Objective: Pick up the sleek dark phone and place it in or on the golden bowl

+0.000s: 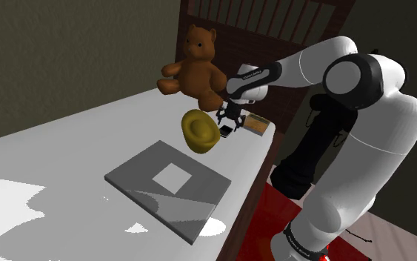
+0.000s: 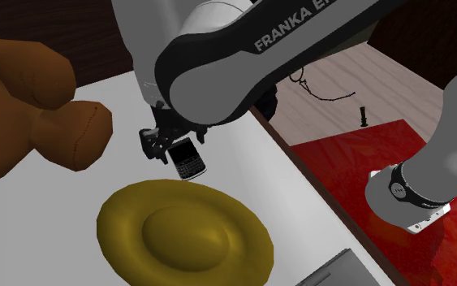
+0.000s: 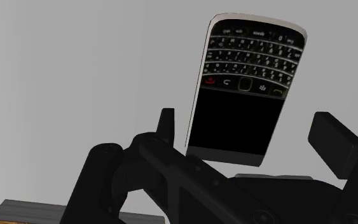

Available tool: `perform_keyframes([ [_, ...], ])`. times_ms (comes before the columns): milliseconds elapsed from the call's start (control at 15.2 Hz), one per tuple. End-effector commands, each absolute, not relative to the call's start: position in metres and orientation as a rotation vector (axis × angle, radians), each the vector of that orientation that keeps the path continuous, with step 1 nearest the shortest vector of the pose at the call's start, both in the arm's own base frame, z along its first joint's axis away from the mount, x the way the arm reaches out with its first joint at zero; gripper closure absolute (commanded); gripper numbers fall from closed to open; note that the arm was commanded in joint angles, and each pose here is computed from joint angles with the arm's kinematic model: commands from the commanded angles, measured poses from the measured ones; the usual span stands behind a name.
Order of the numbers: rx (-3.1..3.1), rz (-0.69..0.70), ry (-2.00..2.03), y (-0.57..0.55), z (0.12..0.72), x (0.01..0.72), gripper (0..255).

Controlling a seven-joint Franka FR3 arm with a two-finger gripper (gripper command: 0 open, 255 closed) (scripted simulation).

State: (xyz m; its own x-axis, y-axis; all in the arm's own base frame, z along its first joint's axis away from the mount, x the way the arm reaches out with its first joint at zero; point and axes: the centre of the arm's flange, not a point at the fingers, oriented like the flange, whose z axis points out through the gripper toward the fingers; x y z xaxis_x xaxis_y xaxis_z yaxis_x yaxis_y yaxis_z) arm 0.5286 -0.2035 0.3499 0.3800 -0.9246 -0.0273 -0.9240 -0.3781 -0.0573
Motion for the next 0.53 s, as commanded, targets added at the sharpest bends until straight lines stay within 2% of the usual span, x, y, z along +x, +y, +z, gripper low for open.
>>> perform_keyframes([
  [0, -2.556, -0.015, 1.716, -0.2032, 0.3389, 0.5281, 0],
  [462, -2.556, -0.015, 1.716, -0.2028, 0.3306, 0.5284, 0],
])
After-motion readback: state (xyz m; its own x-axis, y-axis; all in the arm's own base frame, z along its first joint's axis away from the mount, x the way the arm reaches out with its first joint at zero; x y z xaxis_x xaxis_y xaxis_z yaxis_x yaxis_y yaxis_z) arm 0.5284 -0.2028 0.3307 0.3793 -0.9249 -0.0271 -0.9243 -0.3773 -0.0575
